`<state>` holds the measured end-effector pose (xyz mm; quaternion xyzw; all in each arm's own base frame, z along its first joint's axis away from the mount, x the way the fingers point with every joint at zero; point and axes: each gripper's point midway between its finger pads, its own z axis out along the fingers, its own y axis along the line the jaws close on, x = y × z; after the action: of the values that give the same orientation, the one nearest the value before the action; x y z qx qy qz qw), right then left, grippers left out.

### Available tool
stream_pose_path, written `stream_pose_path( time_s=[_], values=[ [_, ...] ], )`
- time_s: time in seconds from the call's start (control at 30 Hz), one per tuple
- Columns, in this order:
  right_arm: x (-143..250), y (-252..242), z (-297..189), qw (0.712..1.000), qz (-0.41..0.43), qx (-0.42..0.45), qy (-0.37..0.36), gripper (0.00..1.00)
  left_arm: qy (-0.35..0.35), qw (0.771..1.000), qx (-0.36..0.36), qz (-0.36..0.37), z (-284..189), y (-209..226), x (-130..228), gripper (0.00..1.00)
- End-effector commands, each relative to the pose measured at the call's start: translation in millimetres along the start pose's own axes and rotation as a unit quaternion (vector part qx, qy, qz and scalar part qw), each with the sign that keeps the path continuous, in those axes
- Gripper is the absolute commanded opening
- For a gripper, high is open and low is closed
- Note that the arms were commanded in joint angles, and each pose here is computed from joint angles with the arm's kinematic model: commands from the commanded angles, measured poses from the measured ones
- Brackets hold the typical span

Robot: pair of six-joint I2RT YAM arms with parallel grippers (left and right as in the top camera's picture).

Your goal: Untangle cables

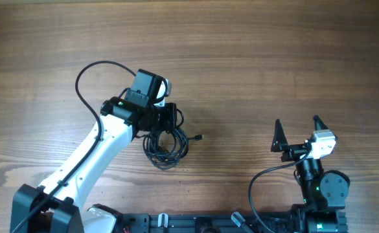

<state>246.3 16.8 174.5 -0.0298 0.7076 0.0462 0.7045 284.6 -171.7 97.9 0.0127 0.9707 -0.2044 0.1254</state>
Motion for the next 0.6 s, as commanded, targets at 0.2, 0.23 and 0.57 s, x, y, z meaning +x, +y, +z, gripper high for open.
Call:
stream_pose_path(
  time_s=[0.2, 0.23, 0.57],
  values=[
    [-1.5, -1.0, -0.2, 1.000, 0.005, 0.004, -0.004, 1.00, 0.001, 1.000, 0.008, 0.008, 0.7, -2.8, -3.0, 0.04],
    [-1.5, -1.0, -0.2, 1.000, 0.005, 0.004, -0.004, 1.00, 0.002, 1.000, 0.007, 0.008, 0.7, -2.6, -2.5, 0.04],
    [-1.5, -1.0, -0.2, 1.000, 0.005, 0.004, -0.004, 1.00, -0.003, 1.000, 0.009, 0.010, 0.7, -3.6, -5.0, 0.04]
  ],
)
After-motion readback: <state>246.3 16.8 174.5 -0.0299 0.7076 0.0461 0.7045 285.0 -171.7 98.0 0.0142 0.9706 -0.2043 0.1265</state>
